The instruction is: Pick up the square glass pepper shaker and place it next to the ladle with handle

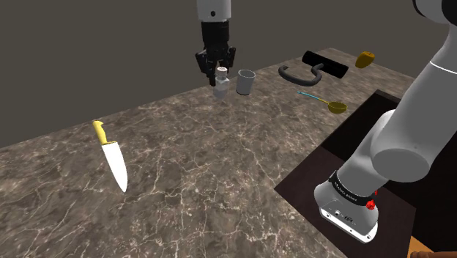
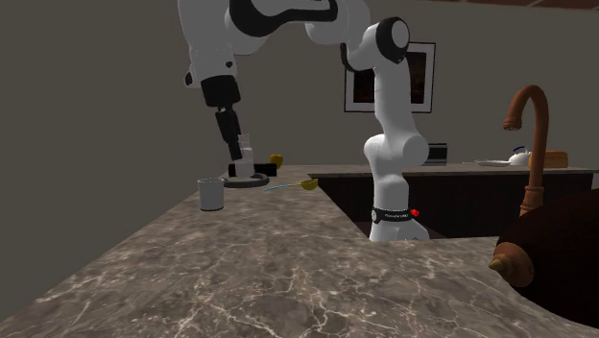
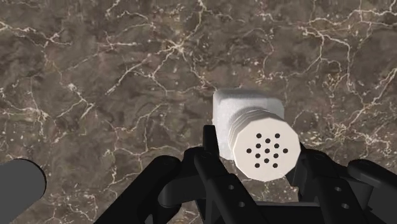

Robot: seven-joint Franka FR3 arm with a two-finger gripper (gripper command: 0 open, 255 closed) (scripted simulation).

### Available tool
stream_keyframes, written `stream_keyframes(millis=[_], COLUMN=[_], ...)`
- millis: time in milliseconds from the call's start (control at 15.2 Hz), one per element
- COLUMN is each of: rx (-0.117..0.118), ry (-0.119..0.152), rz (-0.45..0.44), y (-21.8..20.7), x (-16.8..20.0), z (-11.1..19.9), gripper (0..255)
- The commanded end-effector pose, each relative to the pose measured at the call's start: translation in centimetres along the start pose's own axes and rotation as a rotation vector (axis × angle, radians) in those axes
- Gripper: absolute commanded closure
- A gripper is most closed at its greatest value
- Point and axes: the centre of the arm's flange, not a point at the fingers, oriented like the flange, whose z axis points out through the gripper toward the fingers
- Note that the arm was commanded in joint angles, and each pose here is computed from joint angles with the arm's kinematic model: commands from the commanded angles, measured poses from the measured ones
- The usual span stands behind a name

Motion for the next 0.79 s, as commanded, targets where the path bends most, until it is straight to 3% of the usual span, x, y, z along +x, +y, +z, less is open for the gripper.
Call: stream_keyframes(millis=[0,726], rx=[0.000,0.000], ry=[0.000,0.000], rz=[0.000,0.000], y=[2.5,17.0], x=[-0.3,-1.0], z=[-0.2,0.0], gripper=[255,255])
